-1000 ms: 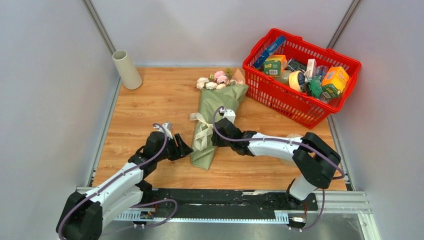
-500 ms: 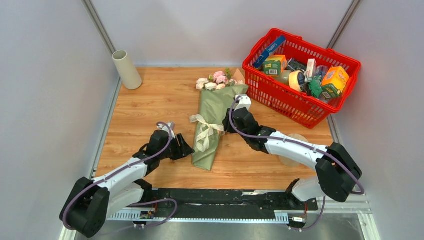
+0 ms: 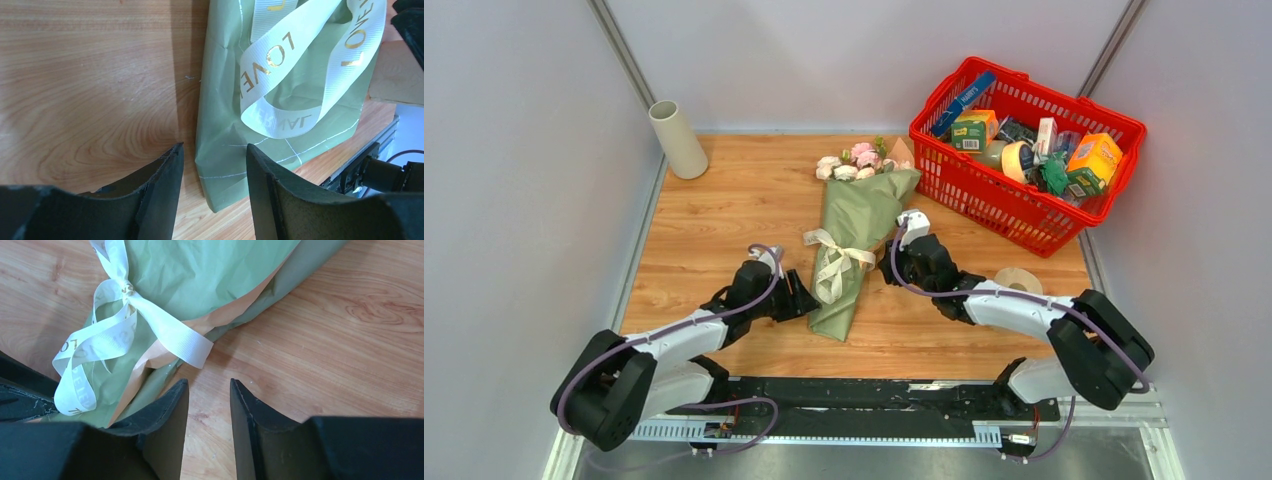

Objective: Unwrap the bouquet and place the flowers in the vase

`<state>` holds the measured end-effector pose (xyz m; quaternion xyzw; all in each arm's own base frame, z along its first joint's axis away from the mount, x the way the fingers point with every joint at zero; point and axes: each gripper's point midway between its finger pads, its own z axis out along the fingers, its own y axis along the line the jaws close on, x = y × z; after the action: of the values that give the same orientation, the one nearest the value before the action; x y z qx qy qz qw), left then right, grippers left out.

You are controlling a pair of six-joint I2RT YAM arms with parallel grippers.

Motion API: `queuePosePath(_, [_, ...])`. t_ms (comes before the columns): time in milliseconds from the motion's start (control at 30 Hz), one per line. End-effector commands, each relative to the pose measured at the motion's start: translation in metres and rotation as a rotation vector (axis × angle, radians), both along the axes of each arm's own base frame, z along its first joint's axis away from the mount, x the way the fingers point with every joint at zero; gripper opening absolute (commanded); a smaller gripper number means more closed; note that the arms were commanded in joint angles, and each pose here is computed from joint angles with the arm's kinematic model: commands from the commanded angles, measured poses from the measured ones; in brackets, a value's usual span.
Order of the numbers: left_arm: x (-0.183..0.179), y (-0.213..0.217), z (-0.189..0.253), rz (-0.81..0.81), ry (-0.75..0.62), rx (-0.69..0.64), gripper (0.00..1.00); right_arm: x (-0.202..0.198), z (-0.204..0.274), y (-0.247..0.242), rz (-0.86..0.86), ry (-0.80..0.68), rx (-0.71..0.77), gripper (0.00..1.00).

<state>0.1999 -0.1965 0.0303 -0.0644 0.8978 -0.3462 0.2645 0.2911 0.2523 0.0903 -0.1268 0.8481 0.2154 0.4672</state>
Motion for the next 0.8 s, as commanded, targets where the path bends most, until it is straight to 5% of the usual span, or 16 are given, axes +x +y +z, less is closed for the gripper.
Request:
queuePosePath(0, [0.008, -0.010, 0.011, -0.014, -0.039, -0.029, 0.57, 0.007, 0.018, 0.014, 0.050, -0.096, 0.066, 0.40])
queuePosePath(367, [0.009, -0.018, 0.014, -0.028, -0.053, -0.058, 0.47, 0.012, -0.005, 0.021, 0.068, -0.074, 0.051, 0.43])
queuePosePath(500, [0.008, -0.021, 0.010, -0.033, -0.034, -0.059, 0.25, 0.015, -0.015, 0.022, 0.060, -0.059, 0.031, 0.43])
queuePosePath(600, [0.007, -0.022, 0.008, -0.036, -0.025, -0.061, 0.00, 0.020, -0.021, 0.025, 0.055, -0.048, 0.022, 0.43])
queuePosePath(767, [0.005, -0.027, 0.010, -0.059, -0.025, -0.070, 0.00, 0.030, -0.027, 0.033, 0.047, -0.042, 0.019, 0.43])
